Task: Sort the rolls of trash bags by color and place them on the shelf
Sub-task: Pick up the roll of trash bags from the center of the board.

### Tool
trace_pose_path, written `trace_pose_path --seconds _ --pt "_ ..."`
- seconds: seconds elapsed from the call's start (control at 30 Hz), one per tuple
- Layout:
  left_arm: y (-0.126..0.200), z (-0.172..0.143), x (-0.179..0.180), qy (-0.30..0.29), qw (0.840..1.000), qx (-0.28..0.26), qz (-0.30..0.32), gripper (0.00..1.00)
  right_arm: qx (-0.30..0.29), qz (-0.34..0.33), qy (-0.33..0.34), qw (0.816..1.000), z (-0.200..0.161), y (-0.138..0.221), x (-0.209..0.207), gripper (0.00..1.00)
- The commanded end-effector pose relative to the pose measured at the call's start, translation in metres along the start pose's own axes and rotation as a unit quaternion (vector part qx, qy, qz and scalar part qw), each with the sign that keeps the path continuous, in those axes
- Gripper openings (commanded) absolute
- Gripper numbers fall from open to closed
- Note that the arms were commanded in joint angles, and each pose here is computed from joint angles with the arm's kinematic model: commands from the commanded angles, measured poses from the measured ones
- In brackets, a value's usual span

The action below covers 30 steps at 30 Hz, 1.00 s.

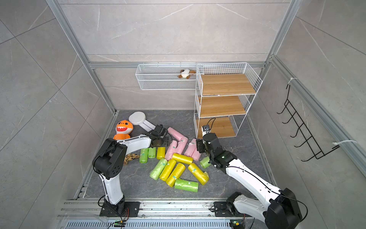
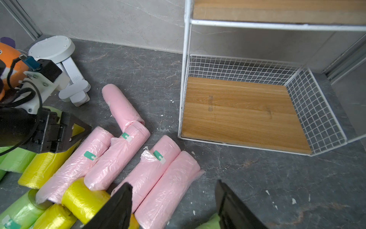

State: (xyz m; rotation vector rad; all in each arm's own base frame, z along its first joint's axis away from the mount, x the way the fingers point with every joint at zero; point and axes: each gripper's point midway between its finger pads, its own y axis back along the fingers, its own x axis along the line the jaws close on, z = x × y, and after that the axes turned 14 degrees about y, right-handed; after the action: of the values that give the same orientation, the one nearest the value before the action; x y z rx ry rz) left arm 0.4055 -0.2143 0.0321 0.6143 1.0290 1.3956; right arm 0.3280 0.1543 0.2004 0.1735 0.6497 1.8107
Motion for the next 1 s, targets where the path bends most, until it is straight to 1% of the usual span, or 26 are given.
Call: trace_pose_path --seconds 0.0,0.03,0.13,0.3,0.37,0.43,0.5,0.57,0.67,0.77,0.83,0.93,0.97 --pt "-0.007 0.007 -0.003 -0.013 1.000 -0.004 0.008 0.74 0.002 0.017 -0.012 1.000 -0.005 -0.003 0.008 0.70" --pt "-0.008 0.008 -0.003 -0.015 1.000 -0.006 0.009 0.73 0.003 0.020 -0.013 1.000 -0.005 -0.002 0.009 0.71" --pt "-0.006 0.012 -0.005 -0.009 1.000 -0.015 0.006 0.64 0.008 0.028 -0.015 0.999 -0.006 0.000 0.011 0.71" --pt "0.016 0.033 -0.014 0.014 0.998 -0.062 -0.023 0.48 0.009 0.048 -0.016 0.999 -0.003 0.005 0.017 0.71" --pt "0.029 0.044 -0.018 0.025 0.995 -0.086 -0.038 0.43 0.001 0.078 -0.019 0.997 0.002 0.008 0.026 0.71" --pt "0.048 0.059 -0.022 0.043 0.991 -0.116 -0.059 0.39 -0.017 0.123 -0.026 0.992 0.011 0.013 0.042 0.72" --pt "0.077 0.078 -0.028 0.069 0.981 -0.155 -0.096 0.37 -0.042 0.170 -0.042 0.984 0.023 0.020 0.059 0.72" --pt "0.108 0.094 -0.036 0.100 0.966 -0.190 -0.146 0.37 -0.068 0.214 -0.060 0.973 0.038 0.025 0.077 0.73" --pt "0.162 0.112 -0.049 0.156 0.929 -0.238 -0.237 0.38 -0.105 0.266 -0.086 0.955 0.060 0.031 0.102 0.77" --pt "0.212 0.124 -0.056 0.213 0.883 -0.267 -0.322 0.37 -0.140 0.300 -0.110 0.937 0.080 0.034 0.123 0.82" --pt "0.240 0.129 -0.057 0.250 0.850 -0.278 -0.371 0.37 -0.165 0.320 -0.127 0.924 0.092 0.036 0.135 0.87" --pt "0.268 0.131 -0.055 0.294 0.811 -0.282 -0.421 0.36 -0.198 0.341 -0.144 0.908 0.108 0.038 0.148 0.94" --pt "0.274 0.131 -0.055 0.304 0.800 -0.281 -0.434 0.36 -0.206 0.346 -0.149 0.903 0.112 0.040 0.152 0.97"
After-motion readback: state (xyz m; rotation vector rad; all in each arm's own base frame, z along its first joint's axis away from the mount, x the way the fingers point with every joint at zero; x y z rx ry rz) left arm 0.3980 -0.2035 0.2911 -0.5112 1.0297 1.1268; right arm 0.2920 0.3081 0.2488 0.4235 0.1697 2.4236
